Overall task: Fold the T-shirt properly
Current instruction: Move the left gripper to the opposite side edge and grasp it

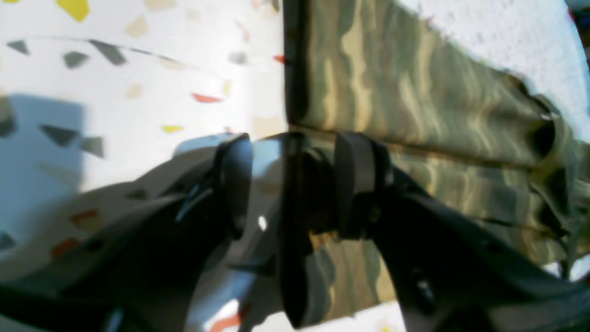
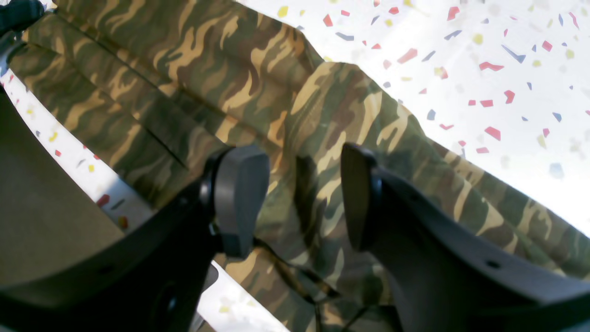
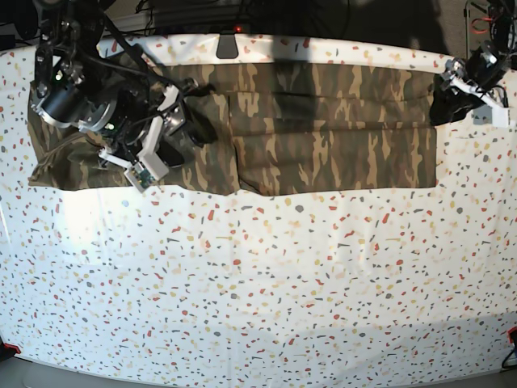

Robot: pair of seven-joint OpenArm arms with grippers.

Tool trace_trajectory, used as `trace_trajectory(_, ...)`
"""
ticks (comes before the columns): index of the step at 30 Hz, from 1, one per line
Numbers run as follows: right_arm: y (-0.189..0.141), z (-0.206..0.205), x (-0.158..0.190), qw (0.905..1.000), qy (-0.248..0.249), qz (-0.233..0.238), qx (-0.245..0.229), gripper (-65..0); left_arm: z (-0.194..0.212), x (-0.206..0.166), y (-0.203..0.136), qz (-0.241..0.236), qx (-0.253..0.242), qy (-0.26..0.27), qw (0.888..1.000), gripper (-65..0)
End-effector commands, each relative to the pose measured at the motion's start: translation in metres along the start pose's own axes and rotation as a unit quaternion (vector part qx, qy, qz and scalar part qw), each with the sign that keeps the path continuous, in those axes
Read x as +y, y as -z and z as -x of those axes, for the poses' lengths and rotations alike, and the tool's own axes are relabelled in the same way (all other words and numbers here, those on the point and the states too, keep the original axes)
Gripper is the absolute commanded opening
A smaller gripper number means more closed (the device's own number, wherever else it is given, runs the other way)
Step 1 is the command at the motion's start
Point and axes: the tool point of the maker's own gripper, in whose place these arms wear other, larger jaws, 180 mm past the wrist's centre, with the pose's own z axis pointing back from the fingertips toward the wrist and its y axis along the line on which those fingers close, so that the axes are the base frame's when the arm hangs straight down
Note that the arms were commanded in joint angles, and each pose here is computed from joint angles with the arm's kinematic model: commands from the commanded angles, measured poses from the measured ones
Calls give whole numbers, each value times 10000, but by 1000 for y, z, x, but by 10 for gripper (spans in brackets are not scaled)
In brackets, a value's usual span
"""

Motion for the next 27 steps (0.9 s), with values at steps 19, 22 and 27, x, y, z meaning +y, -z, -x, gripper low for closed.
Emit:
trace_trajectory(19, -4, -13, -1, 9997, -87, -7, -244, -348, -8, -50, 40, 696, -687, -574, 9935, -461)
trace_trajectory(22, -4, -13, -1, 9997, -87, -5, -242, -349, -17, -49, 38, 679, -939, -591, 9915, -639)
trace_trajectory(27, -4, -14, 0, 9996, -71, -34, -264, -349, -27, -41, 37, 420, -1254, -205, 9910, -650)
